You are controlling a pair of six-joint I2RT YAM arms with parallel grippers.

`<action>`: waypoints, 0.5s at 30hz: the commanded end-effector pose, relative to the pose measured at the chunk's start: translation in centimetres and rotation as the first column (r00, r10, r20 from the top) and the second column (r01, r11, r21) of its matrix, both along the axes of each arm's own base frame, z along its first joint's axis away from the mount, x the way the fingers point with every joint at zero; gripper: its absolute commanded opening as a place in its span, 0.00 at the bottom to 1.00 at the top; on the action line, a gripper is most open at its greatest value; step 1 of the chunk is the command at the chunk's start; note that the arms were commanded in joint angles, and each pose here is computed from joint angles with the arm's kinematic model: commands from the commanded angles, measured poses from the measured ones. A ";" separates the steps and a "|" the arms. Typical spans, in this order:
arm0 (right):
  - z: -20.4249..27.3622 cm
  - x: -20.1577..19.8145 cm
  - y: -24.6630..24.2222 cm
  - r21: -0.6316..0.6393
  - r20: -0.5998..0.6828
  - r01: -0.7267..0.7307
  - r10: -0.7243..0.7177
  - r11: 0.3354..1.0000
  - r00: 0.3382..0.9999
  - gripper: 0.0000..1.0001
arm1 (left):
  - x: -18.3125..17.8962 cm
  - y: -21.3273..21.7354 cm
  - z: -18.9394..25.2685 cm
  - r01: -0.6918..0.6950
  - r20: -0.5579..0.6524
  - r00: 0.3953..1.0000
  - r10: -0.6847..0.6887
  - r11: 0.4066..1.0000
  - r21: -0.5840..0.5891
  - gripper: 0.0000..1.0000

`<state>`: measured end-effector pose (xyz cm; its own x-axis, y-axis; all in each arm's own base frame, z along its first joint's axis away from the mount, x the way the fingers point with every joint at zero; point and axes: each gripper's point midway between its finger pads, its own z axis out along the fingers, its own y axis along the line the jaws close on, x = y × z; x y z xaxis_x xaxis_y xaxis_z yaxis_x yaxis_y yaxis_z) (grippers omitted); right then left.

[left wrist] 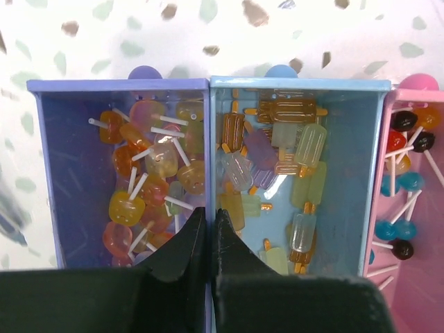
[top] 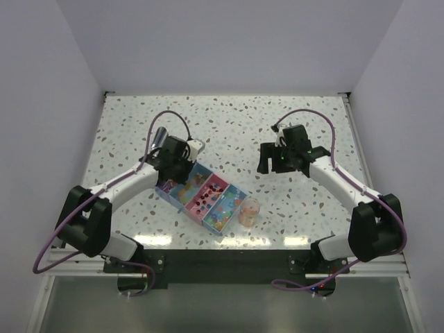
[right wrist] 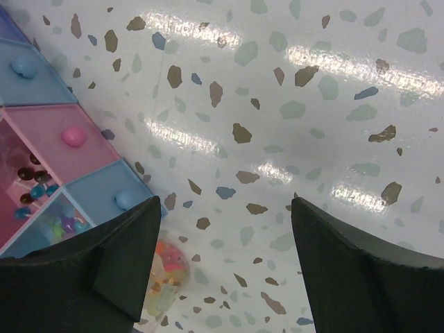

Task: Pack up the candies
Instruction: Move the storage box to the center of the board.

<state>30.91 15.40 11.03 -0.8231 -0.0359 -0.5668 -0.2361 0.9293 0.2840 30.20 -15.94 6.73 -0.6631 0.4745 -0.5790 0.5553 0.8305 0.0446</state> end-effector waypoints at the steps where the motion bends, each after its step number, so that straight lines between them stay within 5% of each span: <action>1: 1.3 0.6 0.3 0.034 0.044 0.008 -0.009 0.999 0.999 0.79 | 0.4 3.7 1.2 -0.209 0.014 0.978 0.209 0.978 0.002 0.00; 15: 1.8 0.6 0.4 0.041 0.050 0.004 -0.006 0.999 0.999 0.78 | 1.2 15.1 1.2 -0.551 0.015 0.834 0.551 0.833 0.051 0.00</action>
<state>30.94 15.53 11.10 -0.8239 -0.0264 -0.5661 -0.2311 0.9277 0.2931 30.74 -3.82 6.53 -0.8332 0.0977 -0.5442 0.1012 0.9946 0.0237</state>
